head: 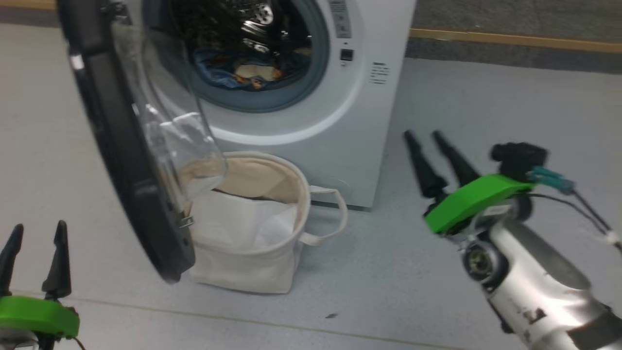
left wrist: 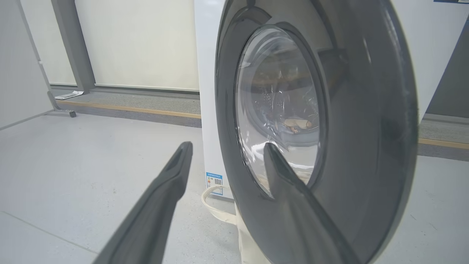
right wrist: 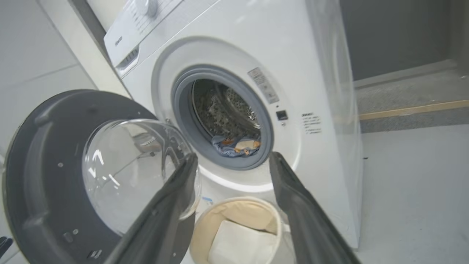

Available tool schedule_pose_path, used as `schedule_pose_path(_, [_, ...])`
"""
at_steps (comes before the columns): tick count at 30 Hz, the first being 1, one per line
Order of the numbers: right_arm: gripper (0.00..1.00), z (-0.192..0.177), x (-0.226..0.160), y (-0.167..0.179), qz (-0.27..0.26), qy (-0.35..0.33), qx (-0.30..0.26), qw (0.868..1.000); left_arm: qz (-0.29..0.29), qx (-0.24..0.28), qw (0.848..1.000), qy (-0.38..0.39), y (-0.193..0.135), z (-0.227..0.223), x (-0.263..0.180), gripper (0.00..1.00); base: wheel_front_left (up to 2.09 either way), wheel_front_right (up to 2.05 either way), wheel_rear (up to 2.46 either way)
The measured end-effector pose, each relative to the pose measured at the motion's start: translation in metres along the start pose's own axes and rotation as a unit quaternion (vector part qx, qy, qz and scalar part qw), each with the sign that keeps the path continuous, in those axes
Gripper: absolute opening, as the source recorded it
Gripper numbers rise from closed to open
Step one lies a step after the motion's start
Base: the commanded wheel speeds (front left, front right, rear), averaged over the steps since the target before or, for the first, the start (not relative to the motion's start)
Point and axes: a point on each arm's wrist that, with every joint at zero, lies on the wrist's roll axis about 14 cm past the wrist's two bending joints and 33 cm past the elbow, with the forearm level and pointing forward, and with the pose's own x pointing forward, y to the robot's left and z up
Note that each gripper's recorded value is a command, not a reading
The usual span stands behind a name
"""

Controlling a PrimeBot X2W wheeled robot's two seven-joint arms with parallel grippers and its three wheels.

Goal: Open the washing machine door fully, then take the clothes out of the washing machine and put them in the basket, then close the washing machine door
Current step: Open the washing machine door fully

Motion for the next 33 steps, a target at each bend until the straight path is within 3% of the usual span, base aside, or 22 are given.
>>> schedule_pose_path(5, [1.00,0.044,-0.045,-0.052,-0.087,-0.079,-0.064,0.991,-0.026,0.000,1.000,0.004,-0.016,0.000,0.018,1.00,0.00,0.00,0.00])
schedule_pose_path(9, [1.00,0.033,-0.093,-0.080,-0.157,-0.082,-0.084,0.981,-0.043,-0.003,0.999,0.012,-0.027,-0.005,0.024,1.00,0.00,0.00,0.00])
schedule_pose_path(12, [1.00,0.030,-0.114,-0.087,-0.181,-0.076,-0.122,0.973,-0.053,-0.006,0.998,0.018,-0.035,-0.010,0.025,1.00,0.00,0.00,0.00])
schedule_pose_path(17, [1.00,0.029,-0.131,-0.091,-0.199,-0.064,-0.178,0.962,-0.060,-0.017,0.998,0.018,-0.041,-0.010,0.025,1.00,0.00,0.00,0.00])
schedule_pose_path(33, [1.00,0.021,-0.130,-0.094,-0.215,-0.066,-0.169,0.960,-0.067,-0.015,0.996,0.049,-0.042,-0.031,0.017,1.00,0.00,0.00,0.00])
